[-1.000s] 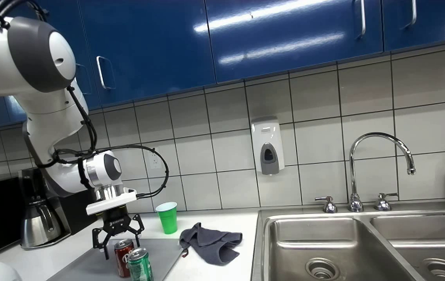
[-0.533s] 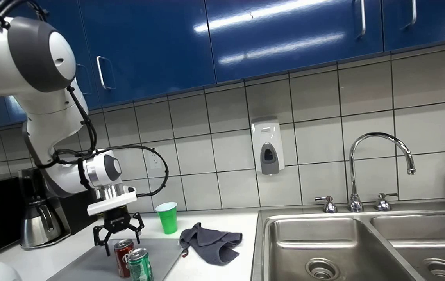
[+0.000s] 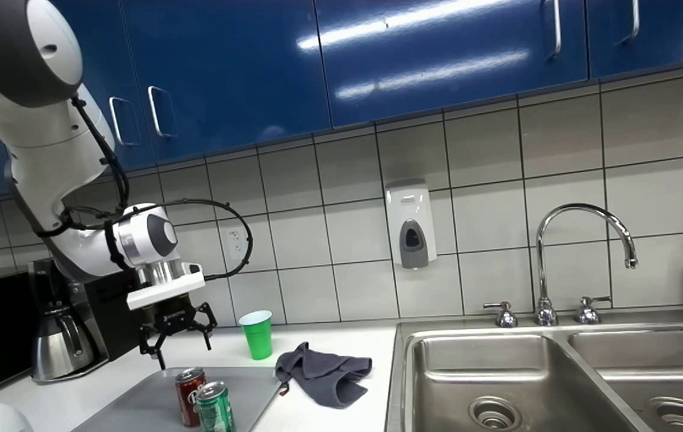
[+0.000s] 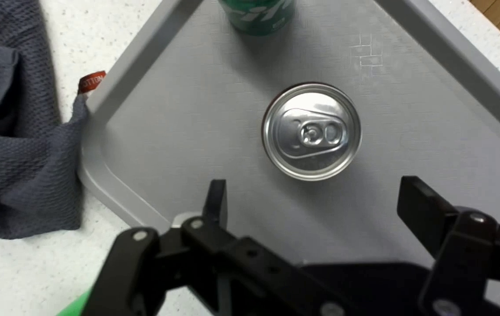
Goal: Put the metal can onto the tray
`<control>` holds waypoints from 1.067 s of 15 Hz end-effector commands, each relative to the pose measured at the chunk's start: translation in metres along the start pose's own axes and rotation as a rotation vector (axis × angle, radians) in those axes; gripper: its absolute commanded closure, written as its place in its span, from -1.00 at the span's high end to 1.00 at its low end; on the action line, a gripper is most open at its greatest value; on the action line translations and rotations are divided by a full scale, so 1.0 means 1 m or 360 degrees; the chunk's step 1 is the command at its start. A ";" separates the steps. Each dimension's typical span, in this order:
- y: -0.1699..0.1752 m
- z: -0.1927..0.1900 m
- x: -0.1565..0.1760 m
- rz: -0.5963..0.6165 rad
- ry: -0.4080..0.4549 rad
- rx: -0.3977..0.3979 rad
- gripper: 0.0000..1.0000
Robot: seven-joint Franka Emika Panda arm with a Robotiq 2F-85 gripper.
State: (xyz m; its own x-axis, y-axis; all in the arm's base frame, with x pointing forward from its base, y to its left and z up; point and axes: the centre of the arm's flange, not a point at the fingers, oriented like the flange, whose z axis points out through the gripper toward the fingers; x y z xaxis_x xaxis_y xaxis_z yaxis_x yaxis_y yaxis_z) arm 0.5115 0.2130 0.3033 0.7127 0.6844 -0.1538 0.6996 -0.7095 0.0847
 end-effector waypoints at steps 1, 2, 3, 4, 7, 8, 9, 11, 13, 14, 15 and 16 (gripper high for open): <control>-0.008 -0.029 -0.036 -0.0044 0.0105 -0.0008 1.00; -0.009 -0.034 -0.040 -0.0047 0.0120 -0.0005 1.00; -0.011 -0.040 -0.047 -0.0057 0.0129 0.0009 1.00; -0.013 -0.046 -0.053 -0.0057 0.0144 0.0012 1.00; -0.020 -0.062 -0.074 -0.0061 0.0188 0.0002 1.00; -0.022 -0.066 -0.080 -0.0055 0.0198 -0.0009 1.00; -0.025 -0.070 -0.087 -0.0049 0.0212 -0.0025 1.00; -0.030 -0.078 -0.100 -0.0038 0.0225 -0.0045 1.00; -0.036 -0.085 -0.115 -0.0030 0.0234 -0.0065 1.00; -0.039 -0.088 -0.123 -0.0025 0.0242 -0.0078 1.00; -0.043 -0.091 -0.131 -0.0018 0.0248 -0.0090 1.00; -0.047 -0.093 -0.139 -0.0010 0.0253 -0.0100 1.00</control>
State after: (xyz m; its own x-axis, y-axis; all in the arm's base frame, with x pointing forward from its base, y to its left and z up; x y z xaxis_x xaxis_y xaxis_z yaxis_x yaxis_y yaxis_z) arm 0.4218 0.1800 0.3953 0.7080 0.7058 -0.0255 0.7024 -0.6998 0.1300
